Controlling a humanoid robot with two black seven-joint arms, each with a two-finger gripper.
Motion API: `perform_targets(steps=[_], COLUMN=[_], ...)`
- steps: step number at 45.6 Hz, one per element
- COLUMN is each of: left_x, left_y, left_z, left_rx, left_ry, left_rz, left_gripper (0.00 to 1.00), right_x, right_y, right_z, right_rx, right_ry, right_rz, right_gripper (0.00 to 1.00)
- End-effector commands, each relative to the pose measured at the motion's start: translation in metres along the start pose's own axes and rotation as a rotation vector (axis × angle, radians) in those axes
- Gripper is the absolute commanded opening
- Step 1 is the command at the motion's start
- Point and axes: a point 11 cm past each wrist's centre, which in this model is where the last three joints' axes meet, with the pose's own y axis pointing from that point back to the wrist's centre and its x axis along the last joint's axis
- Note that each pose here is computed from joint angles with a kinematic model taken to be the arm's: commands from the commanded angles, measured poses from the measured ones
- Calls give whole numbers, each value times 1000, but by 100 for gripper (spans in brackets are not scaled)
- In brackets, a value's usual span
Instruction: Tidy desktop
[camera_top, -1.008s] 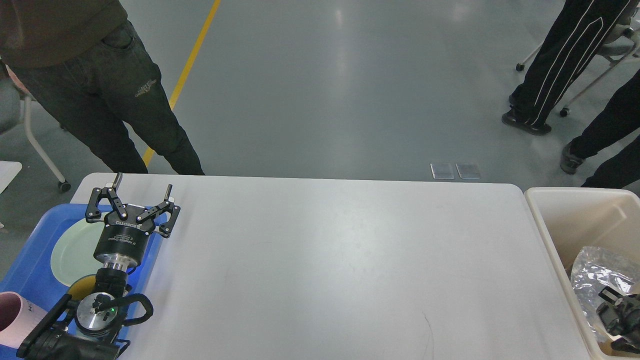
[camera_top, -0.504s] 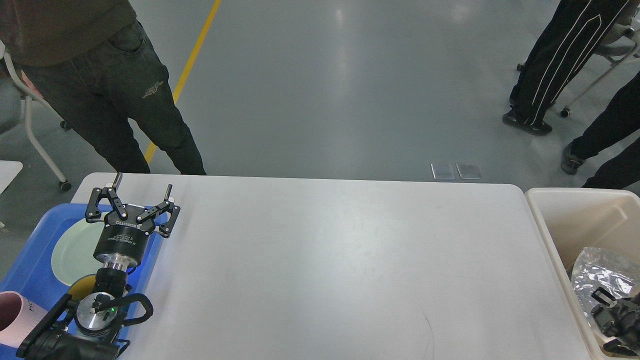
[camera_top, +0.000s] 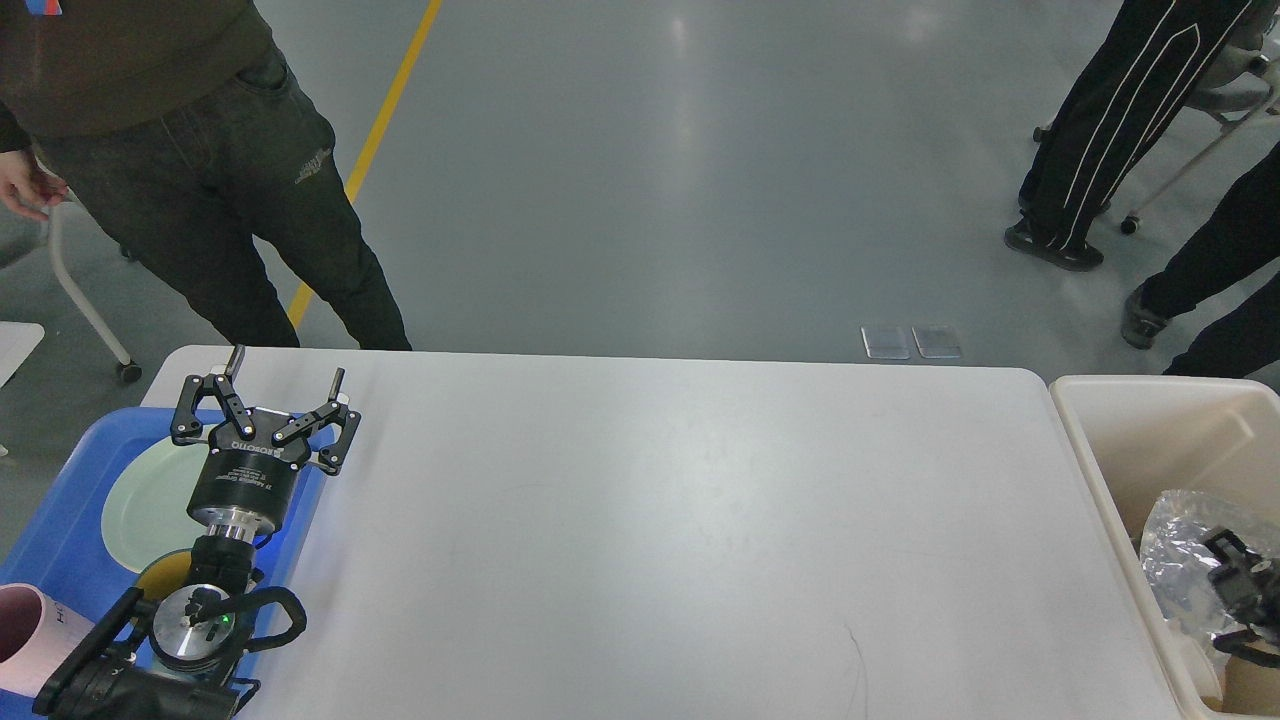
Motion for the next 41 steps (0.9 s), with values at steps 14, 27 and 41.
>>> perform_targets(steps=[14,27,41], left_x=[0,0,0], left_y=[0,0,0], left_z=[0,0,0], left_rx=[0,0,0], left_ry=[0,0,0], left_rz=[1,1,1], left_gripper=[97,97,97], right_x=[55,-9,-94], right_y=[74,143,159], right_z=[-146,-192,-163], right_rx=[417,737,975], right_ry=[-898,-1153,-1312], right_rz=[-436,-838,-745], right_gripper=[100,100,100])
